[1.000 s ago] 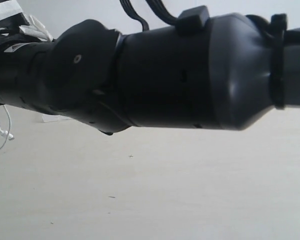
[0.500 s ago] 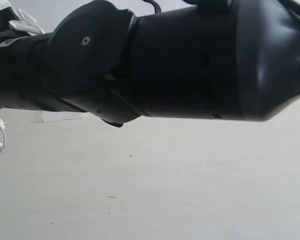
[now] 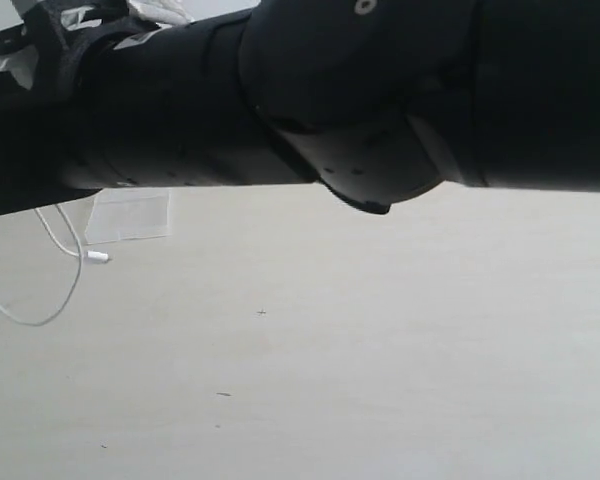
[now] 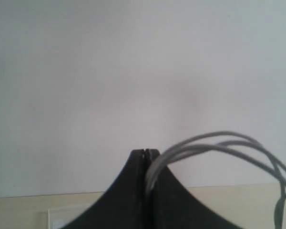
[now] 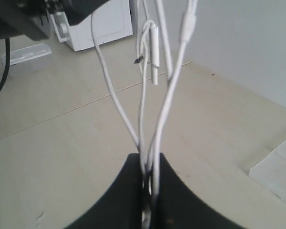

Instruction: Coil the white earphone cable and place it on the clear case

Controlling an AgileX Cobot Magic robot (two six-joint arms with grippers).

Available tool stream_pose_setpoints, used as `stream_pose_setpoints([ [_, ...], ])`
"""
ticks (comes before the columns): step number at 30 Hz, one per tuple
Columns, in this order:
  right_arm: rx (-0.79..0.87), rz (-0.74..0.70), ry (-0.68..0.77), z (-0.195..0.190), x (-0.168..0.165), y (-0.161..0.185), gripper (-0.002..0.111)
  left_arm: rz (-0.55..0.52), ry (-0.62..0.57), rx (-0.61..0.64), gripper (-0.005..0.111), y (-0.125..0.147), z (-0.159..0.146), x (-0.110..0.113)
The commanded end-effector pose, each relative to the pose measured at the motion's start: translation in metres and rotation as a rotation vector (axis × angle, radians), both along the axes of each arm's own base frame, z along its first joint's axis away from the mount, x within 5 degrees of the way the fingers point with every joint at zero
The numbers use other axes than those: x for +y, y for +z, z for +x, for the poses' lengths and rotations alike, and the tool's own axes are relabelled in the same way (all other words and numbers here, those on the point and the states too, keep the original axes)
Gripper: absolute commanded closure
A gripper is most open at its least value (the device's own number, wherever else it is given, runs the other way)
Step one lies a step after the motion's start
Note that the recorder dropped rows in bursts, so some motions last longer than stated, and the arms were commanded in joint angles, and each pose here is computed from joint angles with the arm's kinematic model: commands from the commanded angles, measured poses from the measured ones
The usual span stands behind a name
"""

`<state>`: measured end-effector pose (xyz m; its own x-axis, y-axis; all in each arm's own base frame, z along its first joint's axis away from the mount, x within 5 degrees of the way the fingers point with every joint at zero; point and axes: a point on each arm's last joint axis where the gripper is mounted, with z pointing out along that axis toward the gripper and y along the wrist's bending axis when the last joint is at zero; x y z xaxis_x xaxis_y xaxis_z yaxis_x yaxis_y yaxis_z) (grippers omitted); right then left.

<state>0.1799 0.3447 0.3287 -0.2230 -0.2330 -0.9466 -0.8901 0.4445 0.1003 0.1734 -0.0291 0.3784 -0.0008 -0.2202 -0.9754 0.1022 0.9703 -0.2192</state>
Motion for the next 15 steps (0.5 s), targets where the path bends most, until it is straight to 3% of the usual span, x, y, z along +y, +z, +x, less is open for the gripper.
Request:
stream_pose_setpoints([
  [1, 0.001, -0.032, 0.012, 0.002, 0.001, -0.009, 0.108, -0.004, -0.064, 0.009, 0.107, -0.001, -0.002, -0.005],
  [15, -0.024, -0.034, -0.043, 0.01, 0.005, -0.017, 0.108, -0.002, -0.223, -0.002, 0.107, 0.01, -0.007, -0.019],
])
